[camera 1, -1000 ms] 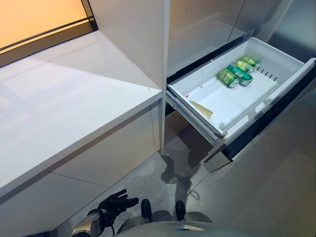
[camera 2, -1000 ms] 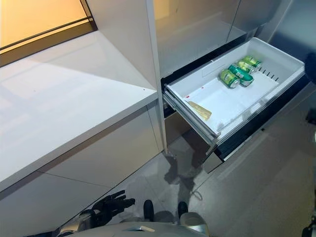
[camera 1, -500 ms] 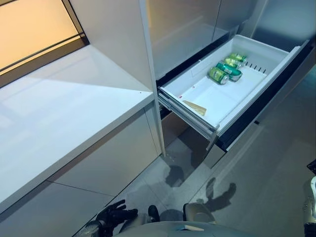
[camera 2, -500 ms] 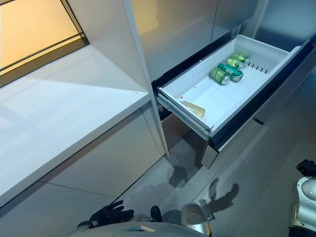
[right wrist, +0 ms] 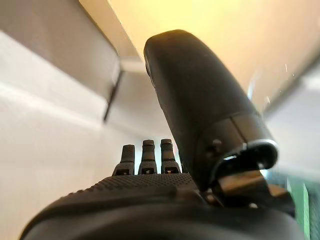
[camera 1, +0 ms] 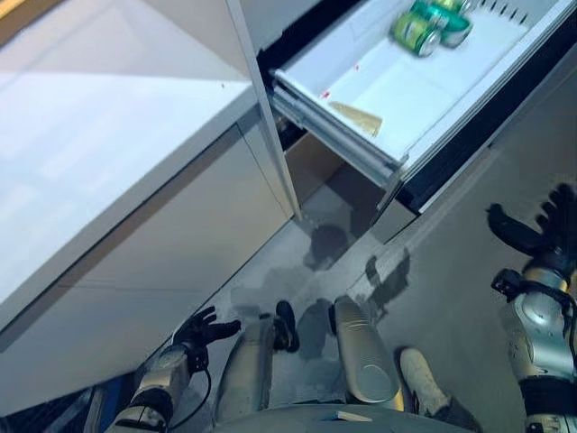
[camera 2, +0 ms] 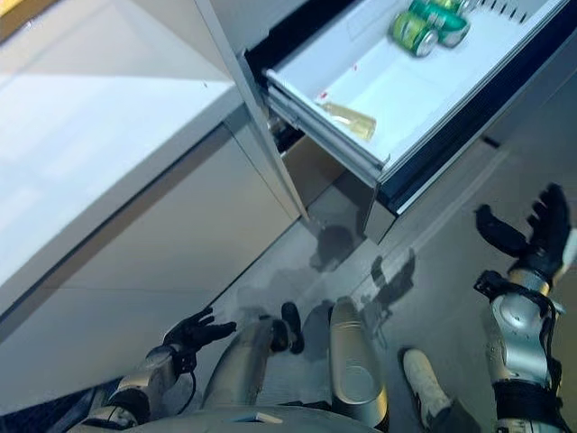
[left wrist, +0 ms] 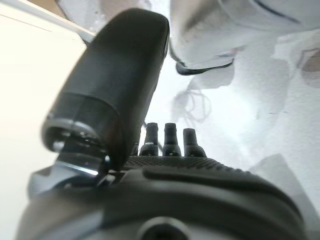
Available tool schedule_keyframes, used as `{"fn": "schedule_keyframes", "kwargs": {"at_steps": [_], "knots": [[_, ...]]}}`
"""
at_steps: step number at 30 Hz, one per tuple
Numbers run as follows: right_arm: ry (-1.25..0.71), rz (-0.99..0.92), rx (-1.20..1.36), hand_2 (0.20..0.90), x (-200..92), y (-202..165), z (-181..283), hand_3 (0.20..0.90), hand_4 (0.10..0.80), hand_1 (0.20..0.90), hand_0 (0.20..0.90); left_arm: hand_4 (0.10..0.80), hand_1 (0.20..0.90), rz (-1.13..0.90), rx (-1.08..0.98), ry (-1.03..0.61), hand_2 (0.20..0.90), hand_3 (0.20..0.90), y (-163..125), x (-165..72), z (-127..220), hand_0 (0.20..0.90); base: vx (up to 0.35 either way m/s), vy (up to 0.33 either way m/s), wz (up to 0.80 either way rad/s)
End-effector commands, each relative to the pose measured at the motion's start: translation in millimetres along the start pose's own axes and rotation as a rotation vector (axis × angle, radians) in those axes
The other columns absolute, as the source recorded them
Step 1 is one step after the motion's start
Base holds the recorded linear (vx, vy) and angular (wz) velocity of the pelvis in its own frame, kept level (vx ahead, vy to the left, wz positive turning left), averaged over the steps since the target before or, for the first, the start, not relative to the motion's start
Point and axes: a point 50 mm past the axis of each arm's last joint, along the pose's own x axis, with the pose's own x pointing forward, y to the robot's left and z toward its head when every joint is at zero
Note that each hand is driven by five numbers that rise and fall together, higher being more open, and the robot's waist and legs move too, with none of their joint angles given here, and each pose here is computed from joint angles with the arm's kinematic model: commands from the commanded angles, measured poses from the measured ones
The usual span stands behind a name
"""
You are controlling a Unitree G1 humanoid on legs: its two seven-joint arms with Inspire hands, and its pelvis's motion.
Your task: Put drinks into fridge and close the fridge
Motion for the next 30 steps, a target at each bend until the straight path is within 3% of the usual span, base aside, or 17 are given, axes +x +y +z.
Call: {"fn": "schedule_keyframes", "kwargs": {"at_steps": [1,12,30], "knots": [[-0.256,0.093,-0.035,0.9,26.4,15.0,60.5,0.9,0.8,0.9,0.9,0.8,0.9,0.021,0.041,-0.05,0.9,0.9,15.2,-1.3,20.3,0.9,-0.032,-0.01,0.04],[-0.389,0.499,-0.077,0.9,26.6,114.8,109.4,0.9,0.8,0.9,0.9,0.8,0.9,-0.043,0.074,-0.081,0.9,0.9,-16.4,4.1,44.4,0.9,-0.028,-0.031,0.06],[-0.549,0.683,-0.002,0.9,14.8,196.7,181.4,0.9,0.8,0.9,0.9,0.8,0.9,-0.108,0.178,-0.047,0.9,0.9,-42.3,7.0,49.8,0.9,0.066,-0.018,0.14]]}}
